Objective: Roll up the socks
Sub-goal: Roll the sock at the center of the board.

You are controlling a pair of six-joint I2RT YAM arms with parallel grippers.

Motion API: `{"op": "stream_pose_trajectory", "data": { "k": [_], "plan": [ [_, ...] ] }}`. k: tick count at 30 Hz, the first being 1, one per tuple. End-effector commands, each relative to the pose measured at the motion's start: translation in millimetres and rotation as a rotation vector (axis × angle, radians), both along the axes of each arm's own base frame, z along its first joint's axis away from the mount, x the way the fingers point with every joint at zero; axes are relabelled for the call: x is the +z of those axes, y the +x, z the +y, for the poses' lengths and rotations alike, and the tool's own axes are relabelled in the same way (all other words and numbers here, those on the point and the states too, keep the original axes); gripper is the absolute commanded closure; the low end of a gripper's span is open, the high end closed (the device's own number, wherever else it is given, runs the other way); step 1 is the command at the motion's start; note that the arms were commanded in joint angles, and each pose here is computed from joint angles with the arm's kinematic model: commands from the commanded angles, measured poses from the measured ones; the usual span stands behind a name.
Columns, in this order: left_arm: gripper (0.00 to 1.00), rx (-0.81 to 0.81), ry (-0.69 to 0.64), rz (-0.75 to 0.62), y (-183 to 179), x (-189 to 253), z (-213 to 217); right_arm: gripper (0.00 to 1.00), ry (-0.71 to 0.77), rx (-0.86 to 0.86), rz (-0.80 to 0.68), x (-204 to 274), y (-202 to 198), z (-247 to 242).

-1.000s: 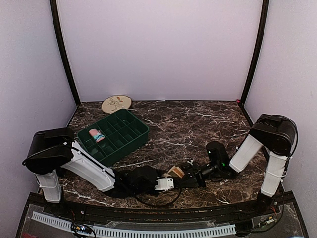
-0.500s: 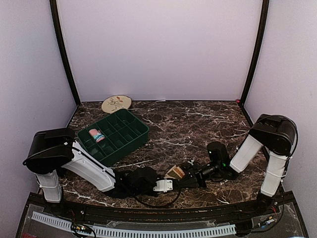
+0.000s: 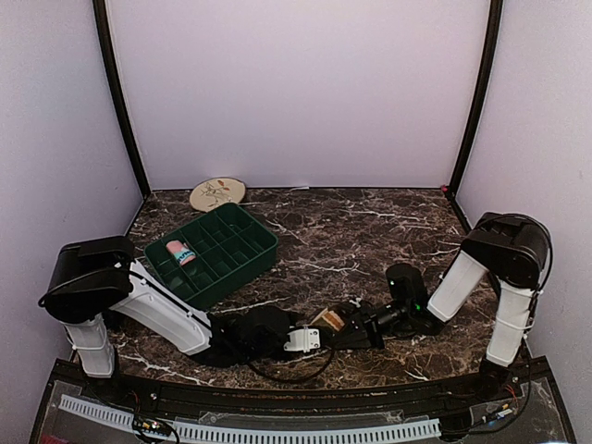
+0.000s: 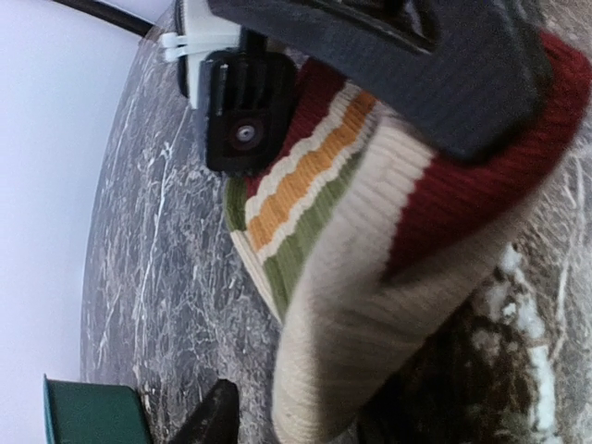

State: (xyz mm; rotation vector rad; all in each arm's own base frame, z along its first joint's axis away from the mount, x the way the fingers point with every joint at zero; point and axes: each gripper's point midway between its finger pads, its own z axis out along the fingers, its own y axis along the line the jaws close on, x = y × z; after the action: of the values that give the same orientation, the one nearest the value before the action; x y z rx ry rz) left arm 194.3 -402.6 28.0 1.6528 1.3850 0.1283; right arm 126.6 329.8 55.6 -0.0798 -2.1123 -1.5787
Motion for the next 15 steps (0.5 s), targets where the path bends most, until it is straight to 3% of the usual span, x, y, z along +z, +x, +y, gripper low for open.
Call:
{"op": "stream_pose_trajectory", "data": {
  "k": [1, 15],
  "plan": [
    [0.48, -0.023, 0.169, 0.087, -17, -41, 37, 1.0, 0.007, -0.007, 0.018, 1, 6, 2],
    [0.43, -0.057, 0.184, 0.102, -32, -46, 32, 1.0, 0.027, -0.019, 0.019, 4, 11, 5]
  ]
}}
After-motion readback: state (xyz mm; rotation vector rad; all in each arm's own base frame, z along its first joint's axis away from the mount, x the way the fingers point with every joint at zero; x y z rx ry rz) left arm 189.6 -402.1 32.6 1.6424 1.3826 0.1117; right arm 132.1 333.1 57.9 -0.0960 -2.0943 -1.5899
